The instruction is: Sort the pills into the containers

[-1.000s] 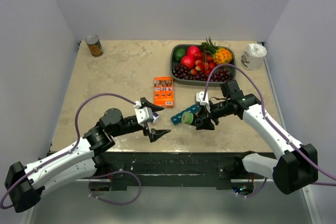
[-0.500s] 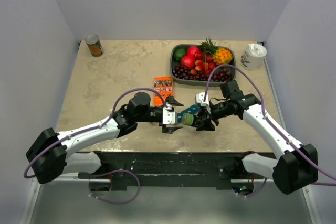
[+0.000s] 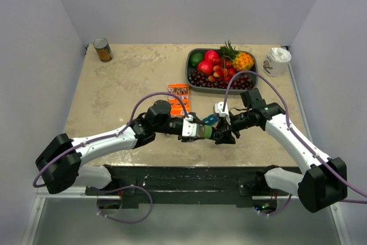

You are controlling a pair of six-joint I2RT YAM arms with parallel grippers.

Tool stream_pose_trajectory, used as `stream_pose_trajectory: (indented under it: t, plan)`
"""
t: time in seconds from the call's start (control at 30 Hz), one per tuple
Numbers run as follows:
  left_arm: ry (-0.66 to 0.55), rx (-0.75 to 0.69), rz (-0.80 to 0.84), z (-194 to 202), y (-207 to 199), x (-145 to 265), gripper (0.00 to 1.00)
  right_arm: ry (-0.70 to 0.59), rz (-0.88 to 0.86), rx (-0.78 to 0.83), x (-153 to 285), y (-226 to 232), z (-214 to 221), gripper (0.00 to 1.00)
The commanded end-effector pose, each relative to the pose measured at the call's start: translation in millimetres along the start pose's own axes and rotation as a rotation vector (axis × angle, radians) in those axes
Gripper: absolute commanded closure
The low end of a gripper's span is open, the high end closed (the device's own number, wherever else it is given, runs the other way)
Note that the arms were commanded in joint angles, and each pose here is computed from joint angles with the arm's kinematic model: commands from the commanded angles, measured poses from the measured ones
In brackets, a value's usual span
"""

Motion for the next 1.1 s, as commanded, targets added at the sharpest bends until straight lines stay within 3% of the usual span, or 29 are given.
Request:
stream_pose_trajectory:
  t: [0.0, 0.07, 0.1, 0.2, 0.23, 0.3, 0.33, 0.37, 0.43, 0.47, 0.67, 0.87, 1.07]
  plan:
    - [-0.063, -0.018, -0.040, -22.5, 18.1, -5.8, 0.79, -0.061, -0.006, 0.068, 4.4, 1.5, -17.1, 1.00]
    - [-0.053, 0.068, -0.065, -25.8, 21.6, -5.8, 1.00, -0.058, 0.001, 0.065, 4.4, 0.6, -16.6, 1.00]
    - [-0.042, 0.126, -0.073, -25.4, 21.9, -5.3, 1.00, -0.058, 0.016, 0.064, 4.8, -1.6, -17.6, 1.00]
    - [0.014, 0.511, -0.185, -25.7, 27.4, -5.3, 1.00, -0.053, 0.050, 0.049, 5.3, -5.7, -17.6, 1.00]
    - [0.009, 0.701, -0.212, -33.7, 31.2, -5.5, 1.00, -0.053, 0.057, 0.042, 5.3, -7.1, -17.5, 1.00]
    - [-0.021, 0.924, -0.188, -39.1, 33.7, -2.5, 1.00, -0.054, 0.076, 0.034, 5.5, -9.4, -17.8, 1.00]
    - [-0.062, 1.195, -0.171, -44.9, 25.0, -1.6, 1.00, -0.053, 0.088, 0.031, 6.0, -11.1, -17.2, 1.00]
    - [-0.132, 1.264, -0.151, -55.6, 26.4, -1.2, 1.00, -0.054, 0.091, 0.030, 6.1, -11.6, -17.6, 1.00]
    - [-0.144, 1.426, -0.121, -67.4, 23.0, -0.3, 1.00, -0.057, 0.092, 0.024, 5.9, -12.9, -18.4, 1.00]
    - [-0.063, 1.482, -0.158, -60.3, 18.4, -0.2, 1.00, -0.058, 0.090, 0.026, 5.6, -12.9, -19.1, 1.00]
    - [0.110, 1.449, -0.311, -51.3, 28.6, 7.3, 1.00, -0.061, 0.096, 0.025, 6.7, -12.2, -18.7, 1.00]
    - [0.096, 1.512, -0.267, -53.2, 28.4, 5.0, 1.00, -0.061, 0.098, 0.020, 7.0, -13.1, -17.7, 1.00]
    - [0.105, 1.692, -0.236, -47.2, 24.0, 6.0, 1.00, -0.060, 0.101, 0.019, 7.2, -13.8, -17.5, 1.00]
Point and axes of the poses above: each gripper's point midway between its finger pads, its own x axis back along the fingers, its own y axis along the line the jaws close on, z = x × y, the point moved 6 cm from there along x, back along the fingers, and after that the axes turned 12 degrees about -x, right-handed, at the moved point
